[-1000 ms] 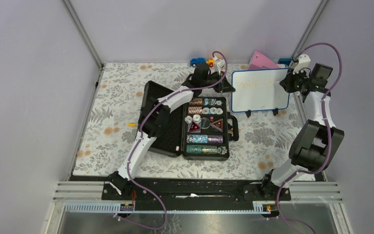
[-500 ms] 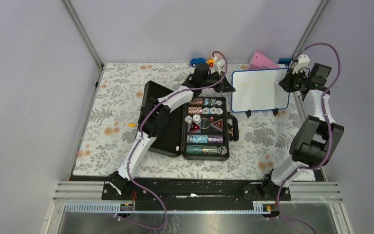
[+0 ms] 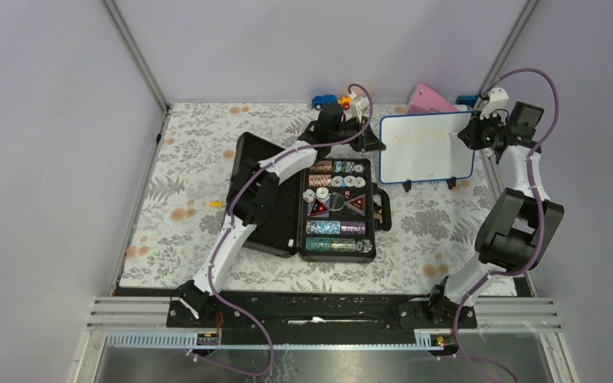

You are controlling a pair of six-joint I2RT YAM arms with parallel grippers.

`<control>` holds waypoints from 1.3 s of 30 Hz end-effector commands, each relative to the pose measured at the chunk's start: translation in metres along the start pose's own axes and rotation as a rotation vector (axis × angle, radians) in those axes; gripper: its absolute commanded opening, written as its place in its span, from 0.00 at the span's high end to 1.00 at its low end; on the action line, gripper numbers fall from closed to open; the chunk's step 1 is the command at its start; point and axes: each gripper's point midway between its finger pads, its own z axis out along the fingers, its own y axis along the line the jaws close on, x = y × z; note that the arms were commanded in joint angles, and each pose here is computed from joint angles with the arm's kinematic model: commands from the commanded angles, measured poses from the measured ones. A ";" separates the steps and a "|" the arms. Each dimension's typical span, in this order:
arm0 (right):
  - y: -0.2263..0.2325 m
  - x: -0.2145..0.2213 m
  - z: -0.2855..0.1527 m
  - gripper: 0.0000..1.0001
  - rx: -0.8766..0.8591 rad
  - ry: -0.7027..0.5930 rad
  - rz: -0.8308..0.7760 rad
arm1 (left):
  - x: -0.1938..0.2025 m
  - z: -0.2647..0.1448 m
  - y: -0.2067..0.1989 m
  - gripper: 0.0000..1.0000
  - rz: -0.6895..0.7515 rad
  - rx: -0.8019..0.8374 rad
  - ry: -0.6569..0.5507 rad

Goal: Write a sentence on the whiteboard

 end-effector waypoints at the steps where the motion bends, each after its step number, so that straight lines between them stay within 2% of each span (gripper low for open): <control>1: -0.010 -0.017 0.000 1.00 0.031 -0.032 -0.052 | 0.000 0.004 0.008 1.00 0.030 -0.011 -0.017; 24: 0.010 0.011 -0.011 1.00 -0.004 0.012 -0.062 | 0.000 0.005 0.006 1.00 0.030 -0.011 -0.018; 33: 0.008 0.002 -0.015 1.00 0.011 0.002 -0.077 | 0.000 0.006 0.006 1.00 0.032 -0.009 -0.018; 39: 0.026 -0.029 -0.035 1.00 -0.040 -0.054 -0.081 | 0.000 0.006 0.006 1.00 0.032 -0.009 -0.018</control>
